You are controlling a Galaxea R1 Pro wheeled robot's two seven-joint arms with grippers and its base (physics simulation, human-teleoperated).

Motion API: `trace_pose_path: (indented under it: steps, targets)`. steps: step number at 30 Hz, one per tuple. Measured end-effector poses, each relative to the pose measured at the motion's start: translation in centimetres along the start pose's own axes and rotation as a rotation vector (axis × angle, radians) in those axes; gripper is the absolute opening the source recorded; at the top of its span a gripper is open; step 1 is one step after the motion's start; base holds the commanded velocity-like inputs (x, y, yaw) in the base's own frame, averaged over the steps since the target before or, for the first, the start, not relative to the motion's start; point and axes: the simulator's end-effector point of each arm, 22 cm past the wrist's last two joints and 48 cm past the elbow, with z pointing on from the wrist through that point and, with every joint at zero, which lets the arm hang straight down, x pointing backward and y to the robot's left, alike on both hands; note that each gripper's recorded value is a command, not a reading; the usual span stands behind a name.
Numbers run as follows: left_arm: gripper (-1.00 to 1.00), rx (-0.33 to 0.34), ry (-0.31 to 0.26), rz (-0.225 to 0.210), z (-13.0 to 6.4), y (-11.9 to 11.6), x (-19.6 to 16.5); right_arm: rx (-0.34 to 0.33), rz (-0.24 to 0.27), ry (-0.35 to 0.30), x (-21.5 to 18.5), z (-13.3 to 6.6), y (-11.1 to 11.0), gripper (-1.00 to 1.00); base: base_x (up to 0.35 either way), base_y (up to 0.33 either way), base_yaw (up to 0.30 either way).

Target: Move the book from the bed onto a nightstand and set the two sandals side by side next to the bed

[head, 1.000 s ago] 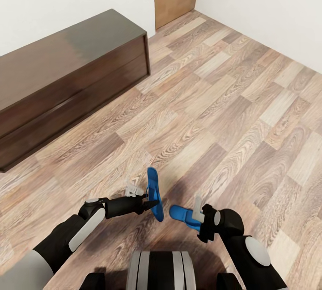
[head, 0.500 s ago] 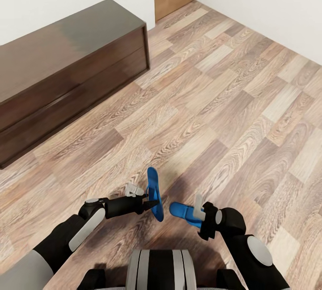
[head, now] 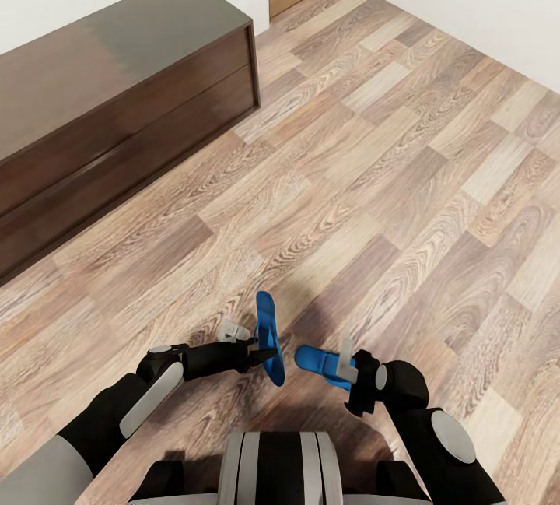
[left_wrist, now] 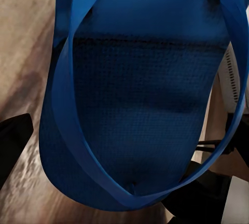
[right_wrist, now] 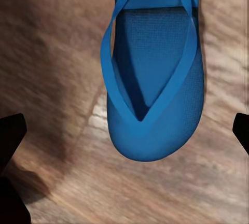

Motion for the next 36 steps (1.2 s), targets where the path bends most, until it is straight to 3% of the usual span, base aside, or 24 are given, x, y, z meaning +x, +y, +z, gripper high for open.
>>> trace_pose_path:
  steps: [15, 36]
  targets:
    - [-1.0, 0.0, 0.0, 0.0, 0.0, 0.0, 0.0, 0.02, -0.003, -0.009, -0.4, -0.5, -0.6, 1.0, 0.0, 0.0, 0.0]
    - [-1.0, -0.002, 0.043, -0.065, 1.4, 2.3, 3.3, -0.006, -0.001, 0.001, 0.3, 1.6, 0.0, 1.0, 0.0, 0.0, 0.0]
